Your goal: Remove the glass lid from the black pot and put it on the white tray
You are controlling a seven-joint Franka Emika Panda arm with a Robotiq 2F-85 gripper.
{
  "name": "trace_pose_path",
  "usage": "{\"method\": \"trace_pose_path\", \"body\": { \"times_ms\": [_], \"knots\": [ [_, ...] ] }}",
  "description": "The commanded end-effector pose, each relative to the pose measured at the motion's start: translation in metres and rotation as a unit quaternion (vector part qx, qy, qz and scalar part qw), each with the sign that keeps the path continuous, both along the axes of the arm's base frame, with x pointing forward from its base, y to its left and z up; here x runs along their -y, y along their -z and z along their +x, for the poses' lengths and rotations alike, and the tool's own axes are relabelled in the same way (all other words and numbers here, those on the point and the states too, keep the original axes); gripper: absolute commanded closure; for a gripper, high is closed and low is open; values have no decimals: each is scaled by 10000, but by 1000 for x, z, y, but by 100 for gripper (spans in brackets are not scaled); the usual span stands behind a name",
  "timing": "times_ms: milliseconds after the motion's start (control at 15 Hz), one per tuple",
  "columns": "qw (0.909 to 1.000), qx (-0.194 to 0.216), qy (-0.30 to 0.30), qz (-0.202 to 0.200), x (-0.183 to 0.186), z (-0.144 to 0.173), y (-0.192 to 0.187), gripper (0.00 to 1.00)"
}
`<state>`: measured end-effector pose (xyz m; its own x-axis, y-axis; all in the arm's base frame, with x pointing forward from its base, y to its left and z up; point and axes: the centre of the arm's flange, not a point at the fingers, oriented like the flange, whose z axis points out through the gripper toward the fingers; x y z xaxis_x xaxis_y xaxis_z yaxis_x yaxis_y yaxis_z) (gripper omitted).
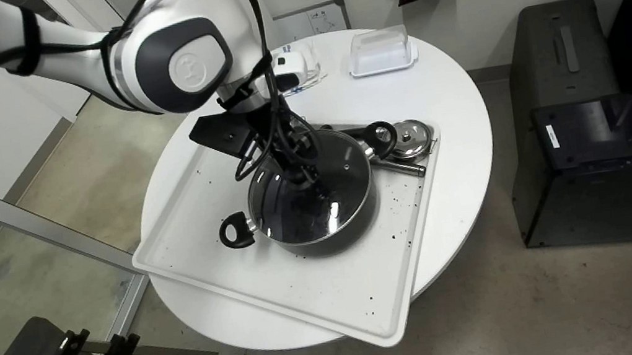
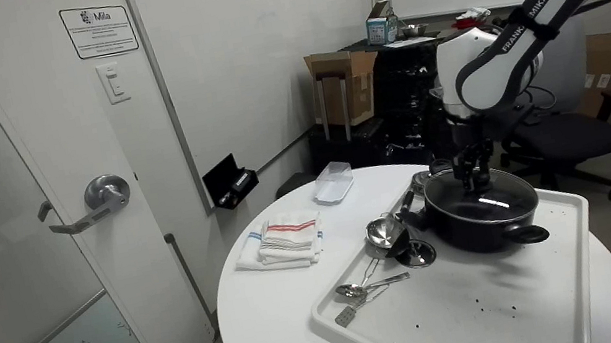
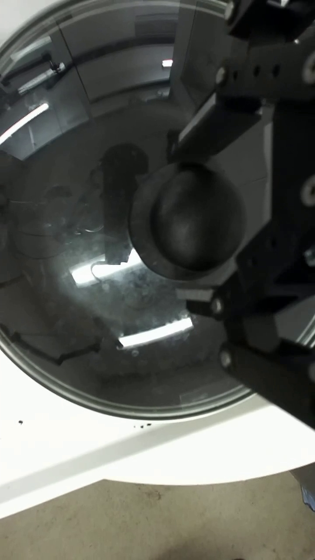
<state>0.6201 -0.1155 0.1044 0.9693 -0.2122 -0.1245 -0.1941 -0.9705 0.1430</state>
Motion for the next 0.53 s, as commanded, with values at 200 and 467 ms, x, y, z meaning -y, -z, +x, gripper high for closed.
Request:
{"method": "trace_pose_path", "body": {
  "times_ms": [200,467],
  "knots": [
    [9998,-49,-172,-48,1,4,-12,68],
    [9999,-47,-149,6,4,3,-21,75]
  ]
}}
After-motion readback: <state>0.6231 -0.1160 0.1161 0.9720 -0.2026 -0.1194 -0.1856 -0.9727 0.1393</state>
